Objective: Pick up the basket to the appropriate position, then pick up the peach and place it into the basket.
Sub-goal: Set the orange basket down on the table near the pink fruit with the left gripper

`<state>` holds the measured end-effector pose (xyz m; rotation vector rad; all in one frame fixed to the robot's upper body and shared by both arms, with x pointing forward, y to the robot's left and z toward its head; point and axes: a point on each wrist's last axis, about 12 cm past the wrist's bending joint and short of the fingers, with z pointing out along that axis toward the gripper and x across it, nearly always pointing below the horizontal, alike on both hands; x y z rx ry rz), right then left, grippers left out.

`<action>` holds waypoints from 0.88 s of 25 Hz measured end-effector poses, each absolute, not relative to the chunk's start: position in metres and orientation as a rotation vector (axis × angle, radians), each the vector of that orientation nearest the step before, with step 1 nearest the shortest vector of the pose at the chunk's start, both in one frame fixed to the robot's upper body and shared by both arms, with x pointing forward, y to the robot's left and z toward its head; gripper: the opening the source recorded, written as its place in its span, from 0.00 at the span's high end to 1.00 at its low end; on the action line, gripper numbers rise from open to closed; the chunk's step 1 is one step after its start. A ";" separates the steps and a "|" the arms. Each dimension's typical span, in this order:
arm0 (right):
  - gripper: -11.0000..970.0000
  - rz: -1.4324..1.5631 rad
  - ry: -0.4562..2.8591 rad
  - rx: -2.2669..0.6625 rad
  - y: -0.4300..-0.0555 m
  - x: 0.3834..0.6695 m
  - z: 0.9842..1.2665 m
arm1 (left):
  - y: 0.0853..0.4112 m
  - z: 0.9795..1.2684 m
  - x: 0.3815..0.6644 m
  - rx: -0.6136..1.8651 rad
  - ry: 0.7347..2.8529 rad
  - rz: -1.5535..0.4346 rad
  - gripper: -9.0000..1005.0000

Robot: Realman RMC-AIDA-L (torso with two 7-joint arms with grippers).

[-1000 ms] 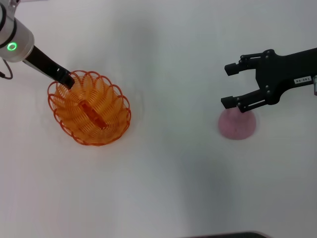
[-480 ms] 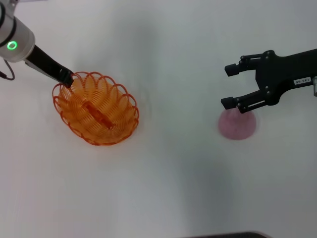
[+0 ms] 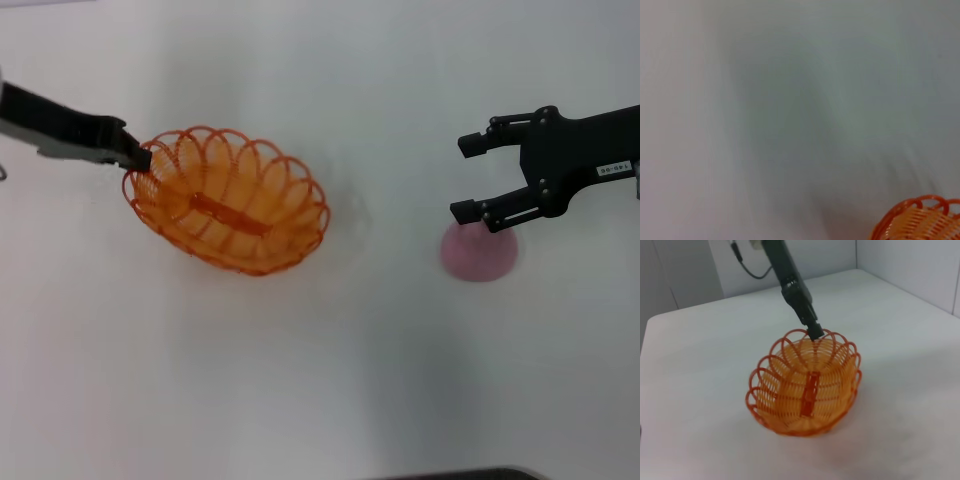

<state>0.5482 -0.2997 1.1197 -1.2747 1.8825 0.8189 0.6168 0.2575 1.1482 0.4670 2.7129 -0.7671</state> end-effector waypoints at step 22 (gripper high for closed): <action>0.06 0.805 1.840 -1.319 -0.297 0.550 1.120 | 0.275 1.070 0.555 -0.144 2.550 -1.090 0.85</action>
